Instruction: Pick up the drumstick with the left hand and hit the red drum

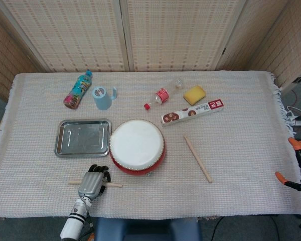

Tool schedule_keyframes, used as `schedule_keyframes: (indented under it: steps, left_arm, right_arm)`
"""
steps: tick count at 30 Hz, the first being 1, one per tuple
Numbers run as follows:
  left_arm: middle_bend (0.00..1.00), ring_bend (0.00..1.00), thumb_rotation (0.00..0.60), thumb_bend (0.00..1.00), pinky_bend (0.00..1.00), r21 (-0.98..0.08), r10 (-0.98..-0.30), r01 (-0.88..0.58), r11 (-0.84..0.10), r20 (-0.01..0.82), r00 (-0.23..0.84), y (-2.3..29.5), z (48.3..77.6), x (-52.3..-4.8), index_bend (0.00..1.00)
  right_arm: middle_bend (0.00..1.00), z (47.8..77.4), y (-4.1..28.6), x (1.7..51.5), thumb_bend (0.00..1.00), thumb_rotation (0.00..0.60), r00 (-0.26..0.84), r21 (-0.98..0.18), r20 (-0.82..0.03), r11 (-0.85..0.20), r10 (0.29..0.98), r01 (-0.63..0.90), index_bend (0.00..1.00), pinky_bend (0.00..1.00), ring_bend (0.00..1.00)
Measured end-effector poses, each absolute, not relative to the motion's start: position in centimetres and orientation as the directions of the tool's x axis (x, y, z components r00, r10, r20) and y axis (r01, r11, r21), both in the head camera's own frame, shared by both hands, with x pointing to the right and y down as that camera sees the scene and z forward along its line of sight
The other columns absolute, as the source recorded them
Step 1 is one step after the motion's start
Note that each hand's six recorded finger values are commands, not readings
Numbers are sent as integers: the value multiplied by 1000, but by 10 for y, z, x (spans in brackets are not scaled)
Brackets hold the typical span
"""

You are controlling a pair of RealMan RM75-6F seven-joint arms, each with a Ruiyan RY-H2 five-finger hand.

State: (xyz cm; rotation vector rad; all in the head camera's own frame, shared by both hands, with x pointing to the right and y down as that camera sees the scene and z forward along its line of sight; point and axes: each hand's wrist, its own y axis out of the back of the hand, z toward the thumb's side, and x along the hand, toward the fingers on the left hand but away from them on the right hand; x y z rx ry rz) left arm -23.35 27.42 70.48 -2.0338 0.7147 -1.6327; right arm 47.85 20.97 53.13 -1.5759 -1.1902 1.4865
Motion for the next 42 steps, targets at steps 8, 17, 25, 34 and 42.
schedule_keyframes:
  steps: [8, 17, 25, 34, 42]
  left_arm:
    - [259, 209, 600, 408, 123, -616, -648, -206, -760, 743, 167, 274, 703, -236, 542]
    - [277, 211, 600, 407, 142, -566, -664, -416, -712, 736, 135, 274, 697, -251, 533]
    - [282, 210, 600, 407, 154, -478, -710, -677, -559, 698, 93, 260, 682, -275, 532]
    - [282, 202, 600, 406, 135, -315, -753, -888, -335, 657, 51, 238, 662, -311, 532]
    - [280, 195, 600, 406, 132, -36, -747, -990, -133, 660, 76, 225, 652, -341, 531]
  right_arm:
    - [96, 531, 210, 477, 181, 600, -59, -912, -386, -371, 921, 176, 0, 3, 0]
    - [96, 533, 208, 473, 182, 600, -53, -907, -397, -383, 916, 175, 0, 3, 0]
    - [96, 531, 206, 466, 182, 600, -39, -907, -397, -386, 917, 171, 0, 1, 0]
    - [96, 530, 206, 461, 181, 600, -34, -904, -402, -391, 915, 171, 0, 1, 0]
    - [96, 529, 208, 458, 182, 600, -30, -904, -404, -393, 914, 169, 0, 1, 0]
